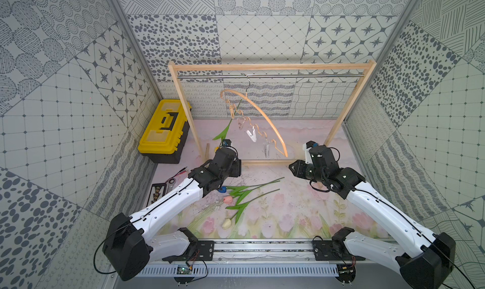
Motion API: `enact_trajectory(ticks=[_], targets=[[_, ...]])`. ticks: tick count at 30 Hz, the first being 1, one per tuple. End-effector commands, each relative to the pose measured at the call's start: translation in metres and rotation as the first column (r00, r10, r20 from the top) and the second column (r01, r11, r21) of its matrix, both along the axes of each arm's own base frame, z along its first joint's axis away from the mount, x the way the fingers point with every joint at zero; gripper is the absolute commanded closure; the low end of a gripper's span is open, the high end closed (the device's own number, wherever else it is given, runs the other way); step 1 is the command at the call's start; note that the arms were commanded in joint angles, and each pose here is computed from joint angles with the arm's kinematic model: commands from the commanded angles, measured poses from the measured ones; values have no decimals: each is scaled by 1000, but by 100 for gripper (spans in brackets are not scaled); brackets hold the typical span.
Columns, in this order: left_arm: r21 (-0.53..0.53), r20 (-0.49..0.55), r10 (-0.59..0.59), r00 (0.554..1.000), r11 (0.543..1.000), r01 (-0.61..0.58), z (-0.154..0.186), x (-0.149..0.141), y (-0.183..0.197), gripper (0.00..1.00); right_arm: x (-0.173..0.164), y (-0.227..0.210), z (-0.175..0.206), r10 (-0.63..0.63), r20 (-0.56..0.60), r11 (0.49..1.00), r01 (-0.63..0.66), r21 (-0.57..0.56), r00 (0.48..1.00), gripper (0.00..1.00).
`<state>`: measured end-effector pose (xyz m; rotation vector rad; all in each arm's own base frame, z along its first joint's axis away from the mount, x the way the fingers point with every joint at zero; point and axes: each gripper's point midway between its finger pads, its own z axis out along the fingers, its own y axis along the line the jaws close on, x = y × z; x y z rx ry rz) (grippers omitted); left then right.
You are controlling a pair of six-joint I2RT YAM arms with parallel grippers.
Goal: Dry the flowers on a clothes hanger
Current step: Pick up the flower at the center of the board.
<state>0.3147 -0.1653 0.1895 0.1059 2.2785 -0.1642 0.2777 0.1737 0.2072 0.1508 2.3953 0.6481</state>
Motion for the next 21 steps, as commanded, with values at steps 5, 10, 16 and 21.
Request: enact_trajectory(ticks=[5,10,16,21], targets=[[117,-287,-251,924,948,295,-63,-77,-44,70,4,-18,1,-73,-19,997,74,20,997,68],[73,-435,-395,809,880,469,-101,-100,-87,74,3,-24,-3,-102,-32,995,102,12,994,69],[21,-526,-464,713,830,557,-132,-112,-118,74,-3,-33,-5,-124,-38,992,124,7,992,69],[40,-568,-463,681,810,585,-147,-114,-120,65,-7,-37,-5,-130,-40,991,131,6,991,69]])
